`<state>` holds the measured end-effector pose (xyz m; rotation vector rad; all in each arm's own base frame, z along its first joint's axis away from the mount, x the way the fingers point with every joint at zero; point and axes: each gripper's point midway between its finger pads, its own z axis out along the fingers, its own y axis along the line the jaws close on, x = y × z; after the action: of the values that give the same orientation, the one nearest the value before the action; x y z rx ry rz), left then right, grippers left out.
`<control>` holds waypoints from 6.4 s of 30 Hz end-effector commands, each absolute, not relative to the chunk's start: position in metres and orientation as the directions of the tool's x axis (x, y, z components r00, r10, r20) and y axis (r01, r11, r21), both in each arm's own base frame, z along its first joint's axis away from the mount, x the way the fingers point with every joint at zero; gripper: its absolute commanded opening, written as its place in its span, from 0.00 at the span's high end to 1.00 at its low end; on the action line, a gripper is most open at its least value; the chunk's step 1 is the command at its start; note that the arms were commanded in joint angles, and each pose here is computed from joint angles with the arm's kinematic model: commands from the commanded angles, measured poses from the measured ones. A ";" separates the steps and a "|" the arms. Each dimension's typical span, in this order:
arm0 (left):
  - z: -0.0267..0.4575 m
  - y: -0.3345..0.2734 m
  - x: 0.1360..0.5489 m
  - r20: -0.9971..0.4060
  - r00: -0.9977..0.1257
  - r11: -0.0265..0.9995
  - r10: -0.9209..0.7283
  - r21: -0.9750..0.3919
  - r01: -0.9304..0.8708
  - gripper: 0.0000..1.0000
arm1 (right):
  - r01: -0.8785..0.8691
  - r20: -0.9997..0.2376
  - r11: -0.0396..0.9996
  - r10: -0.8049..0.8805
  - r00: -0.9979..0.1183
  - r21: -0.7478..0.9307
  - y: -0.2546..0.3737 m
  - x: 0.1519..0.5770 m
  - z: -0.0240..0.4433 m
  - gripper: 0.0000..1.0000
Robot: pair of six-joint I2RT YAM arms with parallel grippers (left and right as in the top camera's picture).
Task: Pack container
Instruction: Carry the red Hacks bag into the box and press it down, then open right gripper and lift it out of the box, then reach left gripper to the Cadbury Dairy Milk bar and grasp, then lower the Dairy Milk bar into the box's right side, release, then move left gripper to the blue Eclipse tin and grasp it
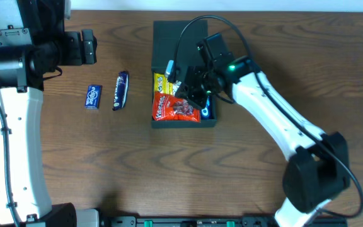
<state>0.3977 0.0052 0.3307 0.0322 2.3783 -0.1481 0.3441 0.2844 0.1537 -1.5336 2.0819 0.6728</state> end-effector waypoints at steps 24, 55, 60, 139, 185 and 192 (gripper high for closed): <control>0.333 0.006 0.397 -0.694 -0.720 0.993 0.001 -0.081 0.080 0.05 | -0.922 -0.474 0.206 -0.808 -0.350 0.329 0.289 0.329 0.047 0.99; 0.053 0.022 0.429 -0.093 -0.994 0.994 0.055 -0.086 0.063 0.00 | -0.663 -0.658 0.729 -0.416 -0.628 0.172 0.141 0.456 0.189 0.99; 0.055 0.005 0.440 -0.144 -0.987 0.984 0.066 -0.157 0.089 0.05 | -0.657 -0.660 0.735 -0.410 -0.629 0.170 0.137 0.458 0.189 0.98; 0.140 -0.302 0.431 -0.294 -0.956 0.966 -0.020 -0.252 0.057 0.94 | 0.070 -0.476 0.942 0.229 -0.849 0.330 -0.055 0.461 0.172 0.99; 0.118 0.065 0.407 -0.025 -0.946 0.944 -0.323 0.056 -0.324 0.40 | 0.072 -0.461 0.940 0.229 -0.857 0.333 -0.053 0.458 0.170 0.97; 0.074 0.058 0.396 0.033 -0.979 0.979 -0.202 0.031 -0.201 0.43 | 0.072 -0.462 0.940 0.229 -0.857 0.333 -0.053 0.458 0.170 0.97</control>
<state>0.3980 0.0655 0.0763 -0.4375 3.1477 0.0809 0.4567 -0.0494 0.1703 0.1895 2.5852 0.4189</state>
